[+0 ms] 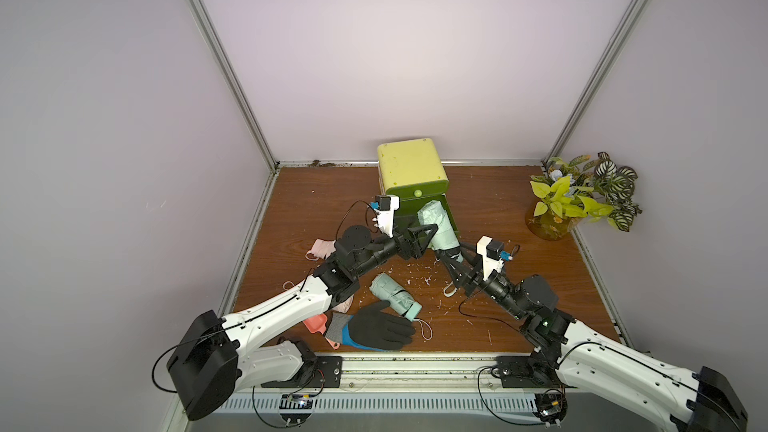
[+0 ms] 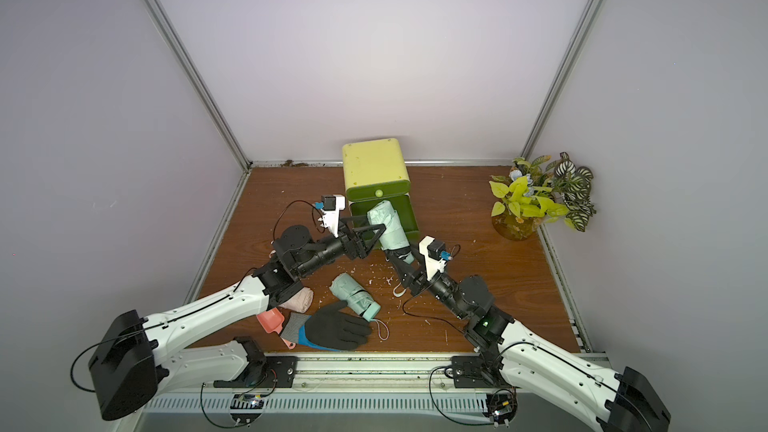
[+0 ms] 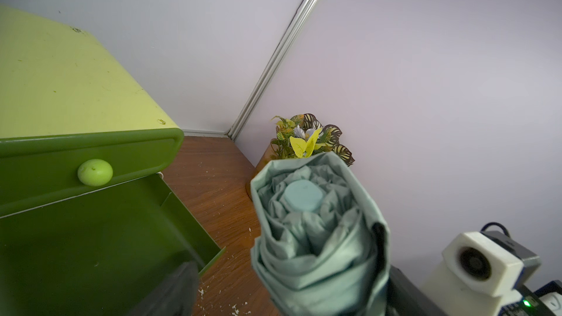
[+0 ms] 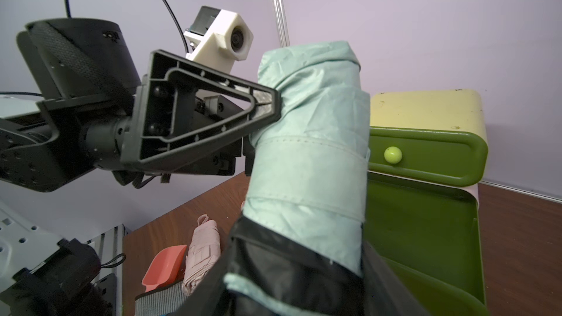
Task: Place the umbrella in the drawer by color
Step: Place the umbrella in the drawer.
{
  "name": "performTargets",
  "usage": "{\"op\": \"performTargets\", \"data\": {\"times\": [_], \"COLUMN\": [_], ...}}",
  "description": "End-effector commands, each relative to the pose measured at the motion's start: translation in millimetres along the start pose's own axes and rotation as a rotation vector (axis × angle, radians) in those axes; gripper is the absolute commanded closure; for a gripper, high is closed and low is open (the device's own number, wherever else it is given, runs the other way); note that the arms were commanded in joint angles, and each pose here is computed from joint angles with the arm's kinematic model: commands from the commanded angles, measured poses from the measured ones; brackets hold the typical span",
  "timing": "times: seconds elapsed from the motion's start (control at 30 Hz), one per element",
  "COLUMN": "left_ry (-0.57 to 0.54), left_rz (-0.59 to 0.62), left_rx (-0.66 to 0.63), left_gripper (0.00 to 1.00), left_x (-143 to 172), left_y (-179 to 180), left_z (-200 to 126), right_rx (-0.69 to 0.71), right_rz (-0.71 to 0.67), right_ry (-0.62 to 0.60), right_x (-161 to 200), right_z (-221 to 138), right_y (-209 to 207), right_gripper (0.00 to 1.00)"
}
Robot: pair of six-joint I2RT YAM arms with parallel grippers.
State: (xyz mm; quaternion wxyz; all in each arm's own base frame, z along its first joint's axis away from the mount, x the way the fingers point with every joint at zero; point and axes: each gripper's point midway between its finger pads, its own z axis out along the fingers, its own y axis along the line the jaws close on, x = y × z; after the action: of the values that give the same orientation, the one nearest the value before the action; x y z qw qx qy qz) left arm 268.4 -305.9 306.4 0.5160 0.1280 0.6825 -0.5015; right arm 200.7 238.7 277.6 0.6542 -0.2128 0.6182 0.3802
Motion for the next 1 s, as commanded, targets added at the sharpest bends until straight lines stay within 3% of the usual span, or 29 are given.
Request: {"op": "performTargets", "data": {"times": [0.0,0.1,0.4,0.53,0.67,0.8,0.97], "left_ry": [-0.03,-0.041,-0.068,-0.082,-0.14,-0.236,-0.246], "left_rz": [-0.008,-0.011,0.028,0.159,0.408,0.665,0.86], "left_rx": [0.066,0.156,0.258,0.158,-0.057,-0.095,-0.147], "left_gripper": [0.09,0.16,0.65,0.68,0.7,0.7,0.71], "left_x": [-8.4,-12.7,-24.2,-40.2,-68.0,-82.8,-78.9], "left_y": [-13.5,-30.4,-52.9,-47.9,-24.6,-23.8,-9.6], "left_z": [2.8,4.2,4.8,5.3,7.1,12.3,38.2], "right_rx": [-0.068,-0.075,-0.058,-0.034,0.035,0.132,0.152], "right_rz": [-0.013,-0.01,-0.014,-0.049,-0.129,-0.158,-0.167], "right_ry": [-0.185,-0.165,-0.12,-0.036,0.017,-0.048,-0.111], "right_x": [-50.1,-43.5,-31.5,-17.5,-15.6,-30.7,-42.1], "right_z": [-4.9,-0.2,5.8,9.6,1.1,-23.6,-45.4], "right_y": [16.1,16.5,13.1,9.2,-2.0,-18.0,-21.2], "right_gripper": [0.49,0.48,0.42,0.25,0.13,0.06,0.02]}}
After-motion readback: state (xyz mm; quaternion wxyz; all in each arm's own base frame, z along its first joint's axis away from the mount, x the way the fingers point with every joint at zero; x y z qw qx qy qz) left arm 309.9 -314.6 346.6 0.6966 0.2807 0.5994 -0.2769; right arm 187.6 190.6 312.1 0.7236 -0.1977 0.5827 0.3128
